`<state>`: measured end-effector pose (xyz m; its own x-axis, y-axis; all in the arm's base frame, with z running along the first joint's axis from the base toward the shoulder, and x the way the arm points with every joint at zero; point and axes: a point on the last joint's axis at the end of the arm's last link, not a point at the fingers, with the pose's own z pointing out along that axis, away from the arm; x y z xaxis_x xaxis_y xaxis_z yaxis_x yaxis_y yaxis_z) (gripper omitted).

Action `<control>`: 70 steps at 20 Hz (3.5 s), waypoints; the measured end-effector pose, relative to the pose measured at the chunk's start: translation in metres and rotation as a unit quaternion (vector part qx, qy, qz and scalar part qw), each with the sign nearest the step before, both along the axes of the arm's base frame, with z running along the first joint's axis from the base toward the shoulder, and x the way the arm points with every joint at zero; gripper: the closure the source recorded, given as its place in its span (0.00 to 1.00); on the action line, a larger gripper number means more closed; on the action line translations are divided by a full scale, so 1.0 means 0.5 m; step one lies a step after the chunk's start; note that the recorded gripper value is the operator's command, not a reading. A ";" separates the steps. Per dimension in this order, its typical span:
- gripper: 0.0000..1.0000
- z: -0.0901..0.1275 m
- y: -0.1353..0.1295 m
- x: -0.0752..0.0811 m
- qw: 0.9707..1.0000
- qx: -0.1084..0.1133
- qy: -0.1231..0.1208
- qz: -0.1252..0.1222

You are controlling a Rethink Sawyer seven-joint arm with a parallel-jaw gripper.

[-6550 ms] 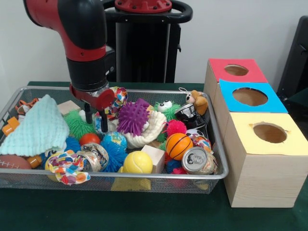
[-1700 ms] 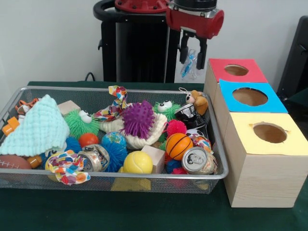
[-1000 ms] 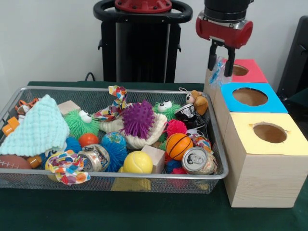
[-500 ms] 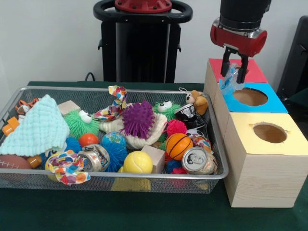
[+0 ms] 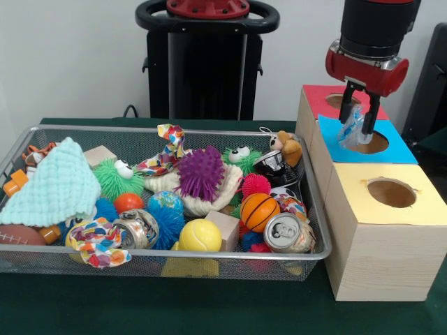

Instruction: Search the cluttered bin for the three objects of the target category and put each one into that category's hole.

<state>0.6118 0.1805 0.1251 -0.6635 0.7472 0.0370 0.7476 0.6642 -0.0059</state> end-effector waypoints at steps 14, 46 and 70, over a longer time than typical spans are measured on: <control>1.00 0.010 0.003 0.027 1.000 0.002 -0.017 -0.010; 1.00 0.001 -0.022 0.042 0.999 -0.010 -0.045 -0.019; 1.00 0.003 -0.005 -0.052 0.999 -0.008 -0.022 -0.026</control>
